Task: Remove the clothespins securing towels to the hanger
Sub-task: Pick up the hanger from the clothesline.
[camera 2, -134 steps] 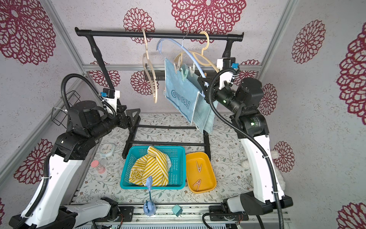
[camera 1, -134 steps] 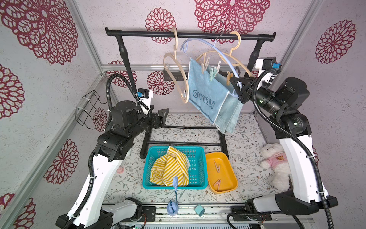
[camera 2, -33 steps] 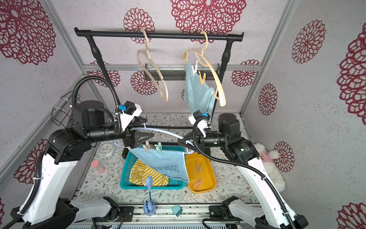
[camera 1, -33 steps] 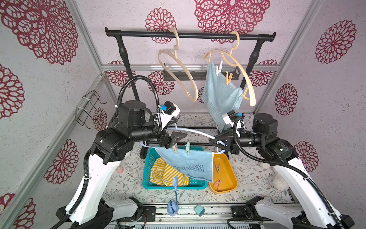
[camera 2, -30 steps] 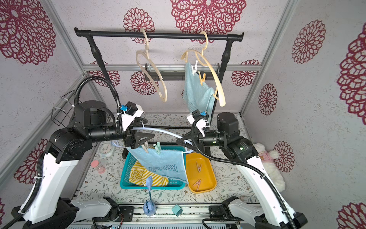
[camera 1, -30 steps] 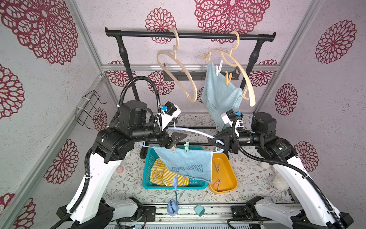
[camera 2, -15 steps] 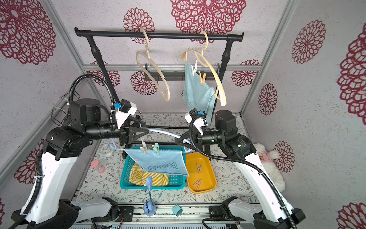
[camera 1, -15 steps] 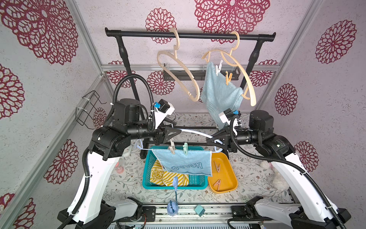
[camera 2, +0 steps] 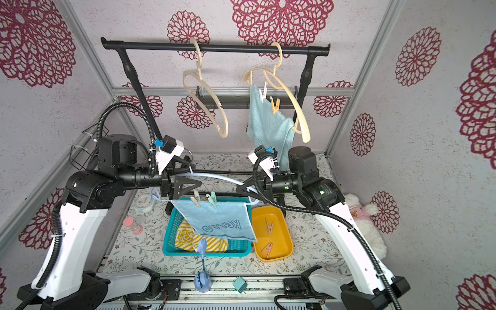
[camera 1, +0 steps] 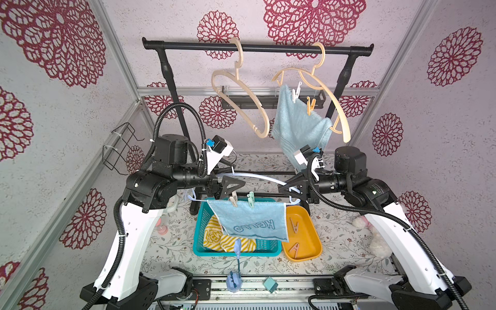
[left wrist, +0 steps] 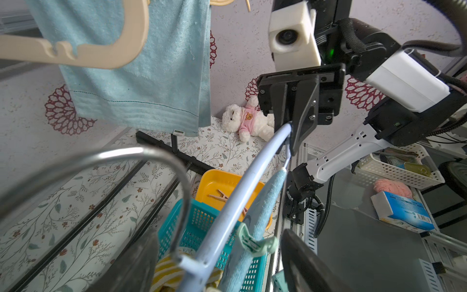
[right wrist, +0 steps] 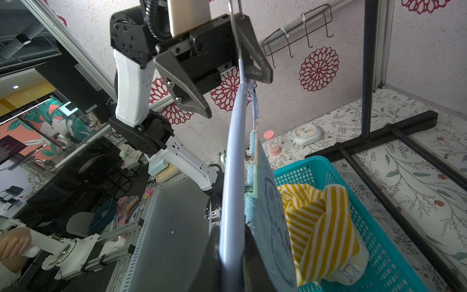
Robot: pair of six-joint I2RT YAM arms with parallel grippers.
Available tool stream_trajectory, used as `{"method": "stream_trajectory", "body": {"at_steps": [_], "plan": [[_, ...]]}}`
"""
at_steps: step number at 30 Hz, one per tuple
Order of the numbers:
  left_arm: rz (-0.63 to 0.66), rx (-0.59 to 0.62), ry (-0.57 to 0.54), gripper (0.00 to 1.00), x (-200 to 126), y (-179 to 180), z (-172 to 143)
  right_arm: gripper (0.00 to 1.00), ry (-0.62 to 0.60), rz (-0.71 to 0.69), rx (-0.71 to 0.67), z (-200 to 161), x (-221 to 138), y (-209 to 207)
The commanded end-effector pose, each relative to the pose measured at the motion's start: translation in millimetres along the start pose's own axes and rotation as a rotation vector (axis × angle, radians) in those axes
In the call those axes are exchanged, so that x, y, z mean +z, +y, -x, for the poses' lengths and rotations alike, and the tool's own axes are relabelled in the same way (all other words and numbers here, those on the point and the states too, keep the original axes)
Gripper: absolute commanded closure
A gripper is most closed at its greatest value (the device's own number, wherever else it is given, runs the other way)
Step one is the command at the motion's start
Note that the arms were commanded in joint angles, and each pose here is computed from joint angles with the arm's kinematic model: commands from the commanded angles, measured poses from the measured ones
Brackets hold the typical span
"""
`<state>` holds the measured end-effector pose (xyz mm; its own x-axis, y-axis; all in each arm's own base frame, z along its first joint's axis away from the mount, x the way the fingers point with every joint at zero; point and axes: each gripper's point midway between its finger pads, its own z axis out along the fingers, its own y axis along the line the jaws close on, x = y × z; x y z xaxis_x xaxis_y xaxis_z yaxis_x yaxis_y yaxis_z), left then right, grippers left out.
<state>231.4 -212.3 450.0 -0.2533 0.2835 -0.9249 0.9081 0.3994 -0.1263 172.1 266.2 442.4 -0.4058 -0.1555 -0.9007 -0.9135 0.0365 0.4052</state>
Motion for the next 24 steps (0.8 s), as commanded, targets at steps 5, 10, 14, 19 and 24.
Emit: {"method": "stream_trajectory", "body": {"at_steps": [5,10,14,19,24], "plan": [[-0.036,-0.041,-0.043,0.19,-7.6,1.7,-2.0,1.0,-0.076,0.092,-0.205,30.5,-12.8,42.1],[-0.096,-0.042,-0.071,0.26,-10.6,-5.1,4.7,1.0,-0.078,0.093,-0.204,31.9,-12.7,41.9],[-0.13,-0.044,-0.096,0.33,-12.8,-11.3,11.1,1.0,-0.074,0.089,-0.196,30.6,-11.3,38.8],[-0.153,-0.053,-0.104,0.52,-12.2,-13.1,14.1,1.0,-0.077,0.089,-0.195,31.2,-10.8,37.9],[-0.164,-0.073,-0.096,0.88,-8.7,-10.8,11.8,1.0,-0.085,0.094,-0.199,33.5,-10.2,37.2]]}}
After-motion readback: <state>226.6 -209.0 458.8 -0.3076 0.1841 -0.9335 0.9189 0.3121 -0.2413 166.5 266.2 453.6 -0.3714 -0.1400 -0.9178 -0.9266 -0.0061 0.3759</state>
